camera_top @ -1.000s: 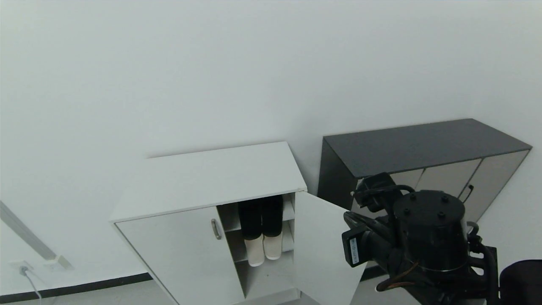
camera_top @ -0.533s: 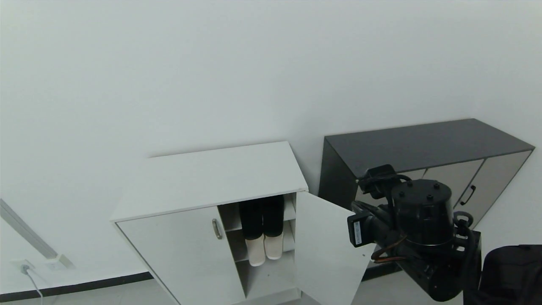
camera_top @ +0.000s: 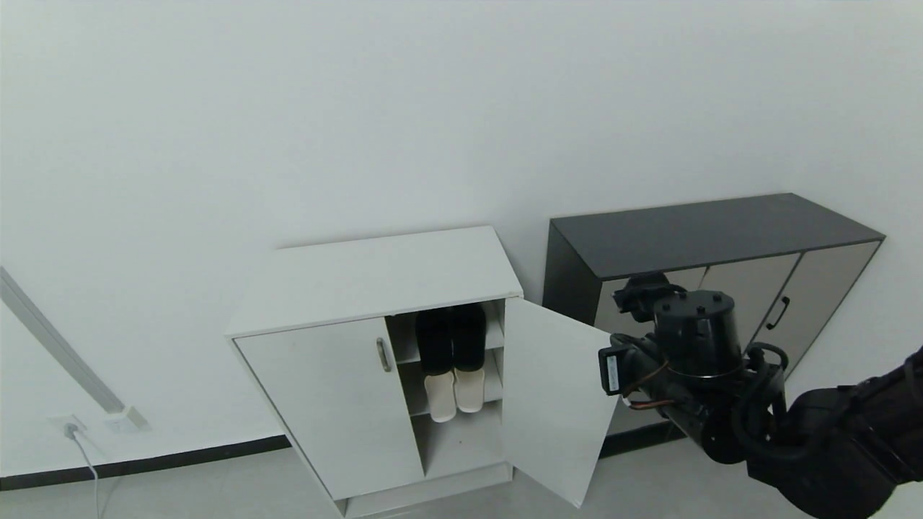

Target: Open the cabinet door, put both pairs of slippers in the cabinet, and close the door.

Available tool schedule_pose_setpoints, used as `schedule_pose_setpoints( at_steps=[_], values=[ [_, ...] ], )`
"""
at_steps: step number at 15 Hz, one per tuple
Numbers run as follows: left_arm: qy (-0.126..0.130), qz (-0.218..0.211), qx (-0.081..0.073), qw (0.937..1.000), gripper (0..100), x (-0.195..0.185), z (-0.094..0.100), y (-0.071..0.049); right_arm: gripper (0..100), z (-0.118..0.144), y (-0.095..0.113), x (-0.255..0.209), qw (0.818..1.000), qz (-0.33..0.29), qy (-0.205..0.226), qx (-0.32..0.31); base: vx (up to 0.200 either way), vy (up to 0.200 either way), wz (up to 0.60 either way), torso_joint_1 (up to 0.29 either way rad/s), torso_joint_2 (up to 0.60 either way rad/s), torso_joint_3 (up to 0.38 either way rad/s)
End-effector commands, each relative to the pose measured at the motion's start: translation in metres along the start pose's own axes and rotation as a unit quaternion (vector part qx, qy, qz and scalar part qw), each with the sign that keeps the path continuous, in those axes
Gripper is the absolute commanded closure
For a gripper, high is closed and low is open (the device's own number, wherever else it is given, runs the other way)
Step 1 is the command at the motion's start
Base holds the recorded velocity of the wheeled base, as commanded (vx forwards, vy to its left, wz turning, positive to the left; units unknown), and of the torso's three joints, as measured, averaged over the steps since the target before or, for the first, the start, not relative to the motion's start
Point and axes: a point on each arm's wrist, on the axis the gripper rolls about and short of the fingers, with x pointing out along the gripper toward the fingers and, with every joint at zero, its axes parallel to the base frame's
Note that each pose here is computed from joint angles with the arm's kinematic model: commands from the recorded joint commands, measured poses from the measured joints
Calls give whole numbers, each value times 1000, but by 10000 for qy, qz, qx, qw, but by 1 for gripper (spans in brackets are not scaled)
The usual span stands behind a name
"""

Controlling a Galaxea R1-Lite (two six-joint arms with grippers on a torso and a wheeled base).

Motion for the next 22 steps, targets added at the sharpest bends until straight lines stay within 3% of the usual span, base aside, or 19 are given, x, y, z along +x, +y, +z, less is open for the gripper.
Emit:
schedule_pose_setpoints(
  at_steps=[1,11,22],
  values=[
    [3,2,2,10000,100,0,0,0,100,-4,-11,32,9996,-206,114,135,0,0,0,0,0,0],
    [-5,2,2,10000,100,0,0,0,100,-24,-53,141,9959,-657,249,577,0,0,0,0,0,0],
    [-4,10,-6,10000,100,0,0,0,100,-46,-69,183,9920,-902,315,829,0,0,0,0,0,0]
  ],
)
